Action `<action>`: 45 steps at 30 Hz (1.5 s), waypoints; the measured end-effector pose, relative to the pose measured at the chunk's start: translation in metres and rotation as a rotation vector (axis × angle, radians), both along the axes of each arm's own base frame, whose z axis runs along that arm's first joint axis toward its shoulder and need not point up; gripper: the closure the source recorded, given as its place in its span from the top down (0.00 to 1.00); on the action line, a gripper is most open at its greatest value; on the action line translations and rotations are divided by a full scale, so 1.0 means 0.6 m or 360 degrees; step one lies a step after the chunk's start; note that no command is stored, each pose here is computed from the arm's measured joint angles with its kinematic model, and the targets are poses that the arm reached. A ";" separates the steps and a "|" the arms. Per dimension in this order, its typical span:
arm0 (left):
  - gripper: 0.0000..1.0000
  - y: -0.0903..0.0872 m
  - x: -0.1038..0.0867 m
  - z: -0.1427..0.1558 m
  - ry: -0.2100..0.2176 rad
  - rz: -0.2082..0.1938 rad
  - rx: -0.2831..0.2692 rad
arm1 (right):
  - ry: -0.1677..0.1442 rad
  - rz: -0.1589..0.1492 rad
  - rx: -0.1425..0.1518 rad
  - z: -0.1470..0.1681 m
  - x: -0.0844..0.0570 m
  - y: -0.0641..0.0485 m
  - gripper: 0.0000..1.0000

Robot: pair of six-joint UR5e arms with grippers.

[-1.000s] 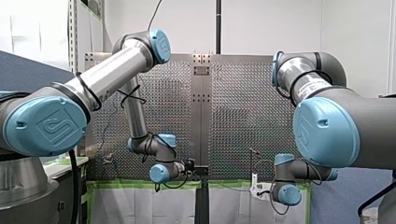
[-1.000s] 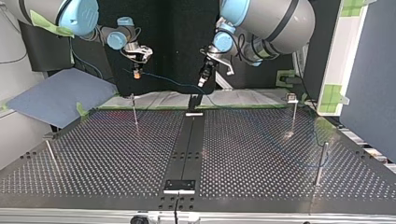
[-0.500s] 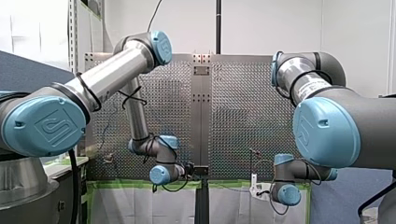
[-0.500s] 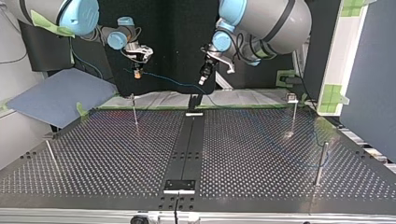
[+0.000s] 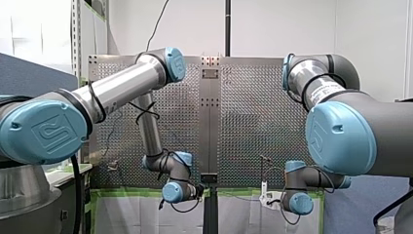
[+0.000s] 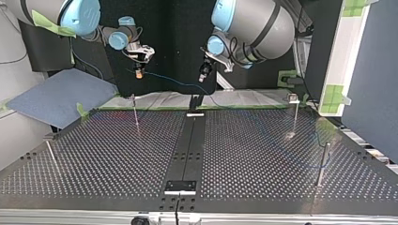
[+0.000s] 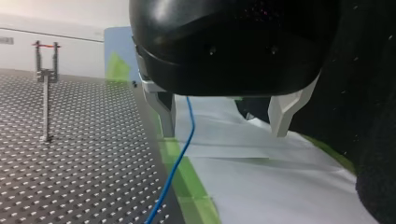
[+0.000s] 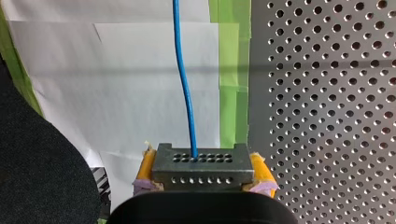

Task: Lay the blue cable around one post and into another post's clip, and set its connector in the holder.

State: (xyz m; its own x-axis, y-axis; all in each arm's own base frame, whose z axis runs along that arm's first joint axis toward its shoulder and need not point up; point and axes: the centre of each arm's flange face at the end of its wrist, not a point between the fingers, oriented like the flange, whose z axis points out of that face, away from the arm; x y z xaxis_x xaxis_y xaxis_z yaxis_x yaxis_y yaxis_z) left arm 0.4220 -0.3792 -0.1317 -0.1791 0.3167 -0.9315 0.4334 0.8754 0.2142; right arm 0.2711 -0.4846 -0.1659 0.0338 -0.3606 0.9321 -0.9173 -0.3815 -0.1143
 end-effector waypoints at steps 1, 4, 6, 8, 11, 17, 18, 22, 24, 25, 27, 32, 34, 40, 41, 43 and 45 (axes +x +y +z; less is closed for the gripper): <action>0.98 -0.004 0.000 -0.001 0.0001 -0.0005 0.0002 | 0.0000 0.0000 0.0000 0.000 0.000 0.000 0.00; 0.98 -0.015 0.001 0.001 -0.0004 -0.0018 -0.0001 | 0.0001 0.0001 0.0001 0.000 0.001 0.001 0.00; 0.98 -0.020 0.003 0.002 -0.0010 -0.0023 -0.0005 | 0.0001 0.0000 0.0001 0.000 0.001 0.001 0.00; 0.98 -0.025 0.006 0.004 -0.0017 -0.0020 -0.0009 | 0.0002 -0.0001 0.0001 0.000 0.001 0.001 0.00; 0.98 -0.032 0.010 0.007 -0.0024 -0.0016 -0.0012 | 0.0002 -0.0001 0.0001 0.000 0.001 0.001 0.00; 0.98 -0.041 0.025 0.015 -0.0059 0.0026 -0.0022 | 0.0003 0.0000 0.0004 0.000 0.001 0.001 0.00; 0.98 -0.043 0.028 0.017 -0.0065 0.0036 -0.0023 | 0.0003 0.0000 0.0005 0.000 0.001 0.001 0.00; 0.98 -0.050 0.045 0.025 -0.0097 0.0082 -0.0022 | 0.0003 0.0002 0.0008 0.000 0.002 0.002 0.00; 0.98 -0.053 0.053 0.030 -0.0113 0.0102 -0.0023 | 0.0003 0.0002 0.0009 -0.001 0.002 0.002 0.00; 0.98 -0.055 0.058 0.032 -0.0123 0.0114 -0.0024 | 0.0004 0.0003 0.0010 -0.001 0.002 0.003 0.00; 0.98 -0.058 0.064 0.036 -0.0135 0.0125 -0.0027 | 0.0004 0.0004 0.0010 -0.001 0.003 0.003 0.00; 0.98 -0.063 0.074 0.042 -0.0157 0.0134 -0.0035 | 0.0006 0.0005 0.0010 -0.001 0.003 0.004 0.00; 0.98 -0.064 0.076 0.043 -0.0163 0.0135 -0.0038 | 0.0006 0.0006 0.0010 -0.001 0.004 0.004 0.00; 0.98 -0.062 0.081 0.045 -0.0178 0.0141 -0.0046 | 0.0006 0.0008 0.0009 -0.001 0.005 0.004 0.00; 0.98 -0.062 0.082 0.045 -0.0182 0.0143 -0.0048 | 0.0007 0.0009 0.0008 -0.001 0.005 0.004 0.00; 0.98 -0.062 0.085 0.046 -0.0191 0.0144 -0.0052 | 0.0008 0.0009 0.0008 -0.001 0.005 0.004 0.00; 0.98 -0.062 0.088 0.047 -0.0202 0.0145 -0.0049 | 0.0009 0.0010 0.0007 0.000 0.006 0.004 0.00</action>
